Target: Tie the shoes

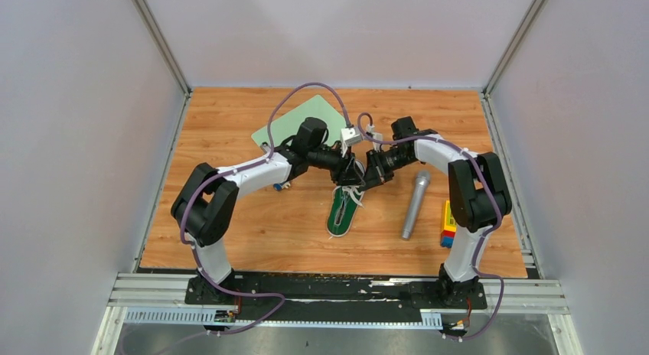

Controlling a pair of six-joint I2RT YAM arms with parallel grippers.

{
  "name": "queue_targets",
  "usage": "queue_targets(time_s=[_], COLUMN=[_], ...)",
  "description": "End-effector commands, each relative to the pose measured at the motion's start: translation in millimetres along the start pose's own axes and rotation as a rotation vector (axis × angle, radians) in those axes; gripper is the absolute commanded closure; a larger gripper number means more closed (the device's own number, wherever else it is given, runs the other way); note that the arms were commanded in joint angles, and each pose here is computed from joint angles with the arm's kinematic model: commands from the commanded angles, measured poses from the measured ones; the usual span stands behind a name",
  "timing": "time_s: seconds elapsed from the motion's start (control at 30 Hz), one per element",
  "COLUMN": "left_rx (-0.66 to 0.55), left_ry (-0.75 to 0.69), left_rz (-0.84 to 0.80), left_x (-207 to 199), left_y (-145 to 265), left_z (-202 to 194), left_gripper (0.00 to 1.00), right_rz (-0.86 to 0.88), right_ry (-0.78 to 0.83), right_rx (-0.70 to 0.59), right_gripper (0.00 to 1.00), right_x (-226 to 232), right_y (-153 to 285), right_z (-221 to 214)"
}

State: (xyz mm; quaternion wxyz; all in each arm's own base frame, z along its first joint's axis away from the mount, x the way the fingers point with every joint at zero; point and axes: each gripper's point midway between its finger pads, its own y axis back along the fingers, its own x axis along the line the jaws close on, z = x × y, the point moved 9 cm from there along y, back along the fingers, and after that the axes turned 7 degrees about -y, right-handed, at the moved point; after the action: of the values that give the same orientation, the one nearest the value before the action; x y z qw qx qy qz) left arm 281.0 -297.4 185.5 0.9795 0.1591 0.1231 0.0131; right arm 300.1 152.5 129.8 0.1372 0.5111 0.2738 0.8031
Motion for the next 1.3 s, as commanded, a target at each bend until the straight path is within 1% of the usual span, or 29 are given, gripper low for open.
queue_targets(time_s=[0.0, 0.13, 0.17, 0.23, 0.27, 0.3, 0.33, 0.4, 0.5, 0.6, 0.73, 1.0, 1.27], left_rx=[0.023, 0.062, 0.068, 0.072, 0.082, 0.089, 0.094, 0.096, 0.118, 0.161, 0.223, 0.295, 0.325], left_ry=[-0.093, -0.094, -0.093, -0.091, -0.079, -0.063, -0.050, -0.017, 0.042, 0.112, 0.175, 0.244, 0.267], left_rz=[-0.010, 0.048, 0.057, 0.073, 0.079, 0.087, 0.096, 0.128, 0.172, 0.222, 0.256, 0.254, 0.301], left_x=[7.0, 11.9, 12.7, 15.5, 16.0, 16.7, 17.9, 21.2, 22.5, 27.0, 27.2, 10.8, 11.6], left_y=[-6.9, -8.1, -8.6, -8.8, -8.5, -8.5, -7.0, -0.7, 17.0, 44.1, 67.6, 80.3, 84.7], left_z=[0.7, -4.1, -5.7, -6.1, -7.7, -8.6, -9.7, -12.4, -22.9, -44.1, -69.4, -99.1, -101.0], left_gripper=[0.51, 0.51, 0.53, 0.66, 0.78, 0.85, 0.96, 1.00, 1.00, 1.00, 1.00, 1.00, 1.00], right_rz=[0.034, 0.032, 0.032, 0.031, 0.033, 0.033, 0.032, 0.028, 0.012, 0.004, -0.004, -0.025, -0.106], right_ry=[0.023, 0.024, 0.025, 0.022, 0.020, 0.019, 0.017, 0.019, 0.030, 0.030, 0.023, 0.029, 0.001], right_rx=[-0.018, -0.017, -0.016, -0.012, -0.009, -0.007, -0.006, -0.003, -0.004, -0.003, 0.005, 0.015, 0.006], right_gripper=[1.00, 1.00, 1.00, 1.00, 1.00, 1.00, 1.00, 1.00, 1.00, 1.00, 1.00, 1.00, 1.00], right_x=[7.6, 7.6, 7.7, 6.8, 6.6, 6.3, 5.6, 5.4, 6.3, 7.4, 6.5, 4.5, -7.1], right_y=[0.3, -0.4, -0.7, -2.0, -2.8, -3.4, -3.9, -3.9, -0.8, 1.5, 1.3, 2.7, 14.1], right_z=[8.1, 8.3, 8.5, 7.8, 7.7, 7.5, 7.2, 6.4, 3.6, -1.5, -8.2, -12.7, -23.0])
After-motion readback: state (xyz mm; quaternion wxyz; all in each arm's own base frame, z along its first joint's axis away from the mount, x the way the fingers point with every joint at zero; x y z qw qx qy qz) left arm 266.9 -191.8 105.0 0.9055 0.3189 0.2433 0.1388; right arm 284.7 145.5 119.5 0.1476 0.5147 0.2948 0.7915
